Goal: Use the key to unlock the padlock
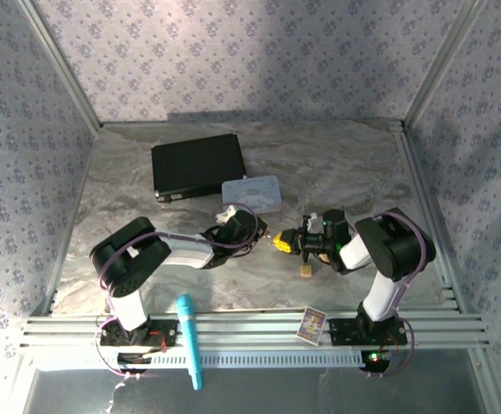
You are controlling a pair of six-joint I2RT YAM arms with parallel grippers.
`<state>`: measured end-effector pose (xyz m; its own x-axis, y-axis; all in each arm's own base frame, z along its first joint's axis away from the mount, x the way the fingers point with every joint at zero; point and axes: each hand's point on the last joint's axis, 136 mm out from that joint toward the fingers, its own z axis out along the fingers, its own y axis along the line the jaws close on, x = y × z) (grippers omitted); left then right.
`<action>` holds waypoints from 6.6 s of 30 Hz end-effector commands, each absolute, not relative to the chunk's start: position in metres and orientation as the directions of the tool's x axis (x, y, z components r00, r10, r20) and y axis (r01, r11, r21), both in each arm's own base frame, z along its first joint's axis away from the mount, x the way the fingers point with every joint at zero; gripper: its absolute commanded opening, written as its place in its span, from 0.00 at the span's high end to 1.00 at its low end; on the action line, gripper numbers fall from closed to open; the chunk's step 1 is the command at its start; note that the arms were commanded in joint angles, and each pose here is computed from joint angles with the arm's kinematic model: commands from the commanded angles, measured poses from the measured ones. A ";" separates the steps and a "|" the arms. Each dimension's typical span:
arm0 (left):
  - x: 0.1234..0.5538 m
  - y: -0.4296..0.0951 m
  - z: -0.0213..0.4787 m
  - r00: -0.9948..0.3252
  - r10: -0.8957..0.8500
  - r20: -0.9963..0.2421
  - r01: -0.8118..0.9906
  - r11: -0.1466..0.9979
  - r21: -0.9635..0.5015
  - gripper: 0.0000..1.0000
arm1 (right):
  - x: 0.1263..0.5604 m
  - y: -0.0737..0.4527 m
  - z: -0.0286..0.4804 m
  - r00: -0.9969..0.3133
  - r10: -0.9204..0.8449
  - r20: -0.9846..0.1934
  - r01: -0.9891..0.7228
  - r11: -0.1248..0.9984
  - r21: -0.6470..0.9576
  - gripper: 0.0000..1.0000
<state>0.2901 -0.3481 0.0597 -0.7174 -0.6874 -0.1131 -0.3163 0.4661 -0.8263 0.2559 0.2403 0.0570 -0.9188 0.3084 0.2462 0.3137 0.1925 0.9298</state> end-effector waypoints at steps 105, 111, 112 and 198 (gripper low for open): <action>0.245 -0.418 0.065 -0.897 -0.438 0.060 -0.293 0.488 -0.822 0.96 | 0.290 0.251 0.074 -0.919 0.392 -0.033 0.105 0.324 0.940 1.00; 0.244 -0.414 0.068 -0.894 -0.444 0.056 -0.292 0.484 -0.825 1.00 | 0.290 0.252 0.077 -0.922 0.388 -0.016 0.103 0.285 0.953 0.70; 0.244 -0.413 0.069 -0.892 -0.448 0.053 -0.290 0.481 -0.827 1.00 | 0.292 0.251 0.078 -0.921 0.390 -0.009 0.105 0.269 0.958 0.65; 0.238 -0.394 0.069 -0.895 -0.438 0.080 -0.325 0.521 -0.789 1.00 | 0.274 0.207 0.077 -0.593 -0.233 -0.771 -0.609 0.756 0.240 0.90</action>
